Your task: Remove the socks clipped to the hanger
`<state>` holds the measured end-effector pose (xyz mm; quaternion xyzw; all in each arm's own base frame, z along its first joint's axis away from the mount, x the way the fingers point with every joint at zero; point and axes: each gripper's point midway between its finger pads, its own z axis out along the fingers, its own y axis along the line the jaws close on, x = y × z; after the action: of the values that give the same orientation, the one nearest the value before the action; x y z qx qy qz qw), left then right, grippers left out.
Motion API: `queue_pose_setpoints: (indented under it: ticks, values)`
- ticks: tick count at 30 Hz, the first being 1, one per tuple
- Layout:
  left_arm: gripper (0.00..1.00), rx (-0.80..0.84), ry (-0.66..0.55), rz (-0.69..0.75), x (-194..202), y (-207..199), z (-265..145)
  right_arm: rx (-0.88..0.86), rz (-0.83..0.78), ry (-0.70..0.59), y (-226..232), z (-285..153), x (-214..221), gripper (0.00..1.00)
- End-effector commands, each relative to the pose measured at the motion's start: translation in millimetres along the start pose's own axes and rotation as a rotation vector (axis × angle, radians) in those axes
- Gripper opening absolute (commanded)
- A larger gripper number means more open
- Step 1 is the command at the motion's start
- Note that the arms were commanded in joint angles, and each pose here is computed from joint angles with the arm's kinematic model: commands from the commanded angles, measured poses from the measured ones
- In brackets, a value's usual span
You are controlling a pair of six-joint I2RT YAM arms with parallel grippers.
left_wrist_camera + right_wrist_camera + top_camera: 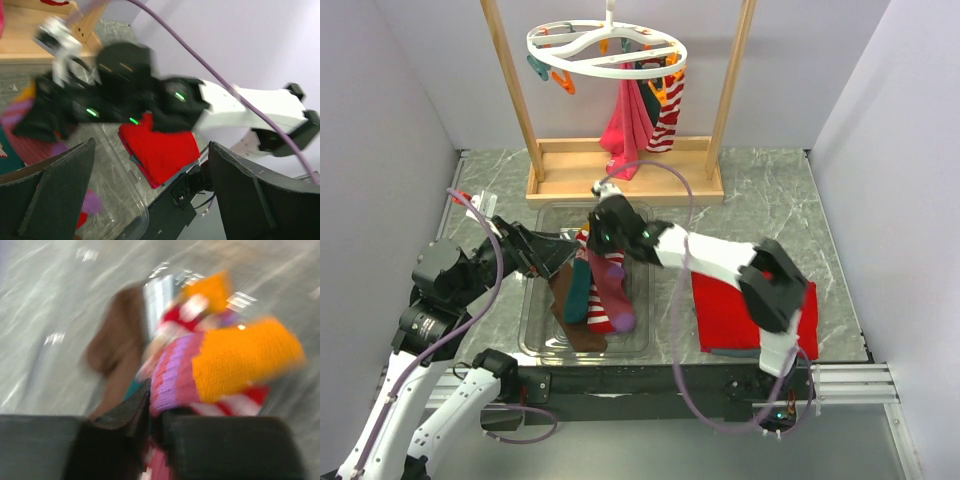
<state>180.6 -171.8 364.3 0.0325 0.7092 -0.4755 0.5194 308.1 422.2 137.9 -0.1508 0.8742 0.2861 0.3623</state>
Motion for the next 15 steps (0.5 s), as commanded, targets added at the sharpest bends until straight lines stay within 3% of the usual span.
queue_pose_setpoints:
  ticks: [1, 4, 6, 15]
  values:
    - [0.99, 0.023, -0.021, 0.035, -7, -6, 0, 0.178, -0.059, 0.061, -35, 32, -21, 0.37]
    - [0.98, 0.022, -0.027, 0.029, -7, -7, -3, 0.193, -0.074, 0.080, -40, 21, -16, 0.77]
    - [0.98, 0.026, -0.029, 0.023, -6, -8, -5, 0.175, -0.060, 0.080, -45, 14, 0, 0.87]
    - [0.97, 0.052, -0.022, -0.040, 3, -7, -3, 0.119, -0.083, -0.032, -42, -63, -7, 0.98]
